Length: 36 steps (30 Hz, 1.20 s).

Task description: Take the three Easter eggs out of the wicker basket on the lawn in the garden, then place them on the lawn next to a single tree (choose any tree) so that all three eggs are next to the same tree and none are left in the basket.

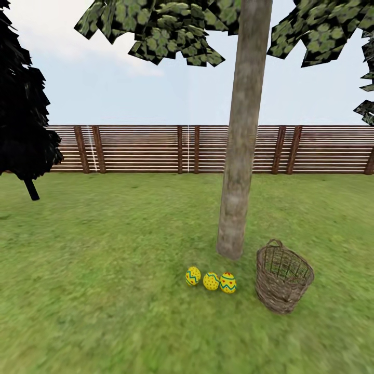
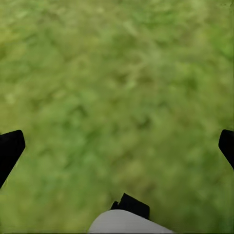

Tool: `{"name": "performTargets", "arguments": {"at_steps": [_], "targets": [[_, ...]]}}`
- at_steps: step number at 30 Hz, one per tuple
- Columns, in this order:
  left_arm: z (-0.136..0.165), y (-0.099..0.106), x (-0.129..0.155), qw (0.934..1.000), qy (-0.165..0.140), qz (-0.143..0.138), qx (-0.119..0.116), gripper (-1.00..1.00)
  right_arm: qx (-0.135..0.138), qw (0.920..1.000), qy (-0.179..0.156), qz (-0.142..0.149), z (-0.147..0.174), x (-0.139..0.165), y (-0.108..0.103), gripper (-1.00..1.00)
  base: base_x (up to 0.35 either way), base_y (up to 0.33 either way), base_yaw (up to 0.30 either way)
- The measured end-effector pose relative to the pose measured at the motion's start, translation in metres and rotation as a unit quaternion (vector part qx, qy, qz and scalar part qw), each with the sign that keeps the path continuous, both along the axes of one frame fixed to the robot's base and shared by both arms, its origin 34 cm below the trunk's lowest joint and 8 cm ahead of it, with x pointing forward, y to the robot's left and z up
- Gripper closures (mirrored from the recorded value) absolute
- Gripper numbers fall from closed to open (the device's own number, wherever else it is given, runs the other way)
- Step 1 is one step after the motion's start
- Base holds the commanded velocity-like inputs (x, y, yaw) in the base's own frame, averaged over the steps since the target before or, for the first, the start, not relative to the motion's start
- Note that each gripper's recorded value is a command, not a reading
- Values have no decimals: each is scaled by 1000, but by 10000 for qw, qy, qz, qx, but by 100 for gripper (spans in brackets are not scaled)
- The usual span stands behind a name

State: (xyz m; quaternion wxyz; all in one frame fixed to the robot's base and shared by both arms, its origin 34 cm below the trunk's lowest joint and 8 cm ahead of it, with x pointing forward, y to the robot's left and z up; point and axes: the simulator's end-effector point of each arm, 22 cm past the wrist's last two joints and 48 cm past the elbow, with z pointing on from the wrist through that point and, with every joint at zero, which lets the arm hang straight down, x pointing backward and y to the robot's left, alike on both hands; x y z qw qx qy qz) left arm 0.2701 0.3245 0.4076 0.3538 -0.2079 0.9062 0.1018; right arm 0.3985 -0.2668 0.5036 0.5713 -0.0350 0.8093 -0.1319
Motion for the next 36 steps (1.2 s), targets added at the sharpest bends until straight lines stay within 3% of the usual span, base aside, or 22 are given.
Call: {"name": "performTargets", "arguments": {"at_steps": [12,36], "targets": [[27,1,1,9999,-110,-6,66,-100,16,10000,3,18,23,3,3,-100,0,0,0],[66,0,-8,9999,94,-7,52,-100,29,9998,180,-27,58,-1,2,-100,0,0,0]]}}
